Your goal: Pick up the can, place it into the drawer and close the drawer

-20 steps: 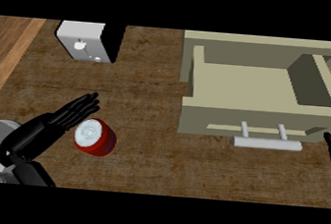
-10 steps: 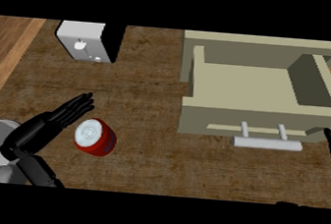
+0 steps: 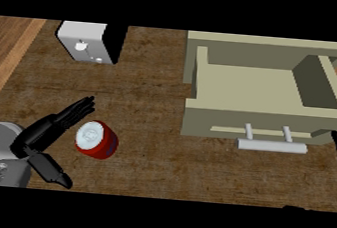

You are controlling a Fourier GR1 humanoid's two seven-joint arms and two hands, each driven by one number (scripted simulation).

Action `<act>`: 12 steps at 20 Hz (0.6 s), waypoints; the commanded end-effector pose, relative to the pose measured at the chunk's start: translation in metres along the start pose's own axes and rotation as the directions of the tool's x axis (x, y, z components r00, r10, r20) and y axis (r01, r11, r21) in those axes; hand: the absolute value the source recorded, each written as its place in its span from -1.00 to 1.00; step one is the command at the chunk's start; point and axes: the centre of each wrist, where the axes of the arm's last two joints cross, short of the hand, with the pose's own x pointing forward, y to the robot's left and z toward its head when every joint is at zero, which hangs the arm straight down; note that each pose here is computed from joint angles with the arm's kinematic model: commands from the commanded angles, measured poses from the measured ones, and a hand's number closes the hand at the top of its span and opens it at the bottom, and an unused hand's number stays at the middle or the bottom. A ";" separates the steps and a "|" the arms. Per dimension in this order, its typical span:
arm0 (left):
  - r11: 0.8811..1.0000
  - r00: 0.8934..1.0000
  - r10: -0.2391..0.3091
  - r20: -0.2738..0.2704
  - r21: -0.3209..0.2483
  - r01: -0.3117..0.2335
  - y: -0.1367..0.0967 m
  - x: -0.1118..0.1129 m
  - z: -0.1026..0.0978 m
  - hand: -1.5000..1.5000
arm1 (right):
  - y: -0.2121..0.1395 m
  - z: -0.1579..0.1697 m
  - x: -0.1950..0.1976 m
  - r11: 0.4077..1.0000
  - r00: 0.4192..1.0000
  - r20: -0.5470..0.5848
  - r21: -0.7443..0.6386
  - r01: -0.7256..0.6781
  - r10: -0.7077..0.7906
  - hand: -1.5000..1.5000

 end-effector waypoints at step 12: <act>1.000 1.000 0.022 -0.022 0.003 -0.022 0.007 -0.046 -0.005 -1.00 | 0.013 0.000 -0.010 1.000 1.000 0.026 0.011 -0.003 0.002 -1.00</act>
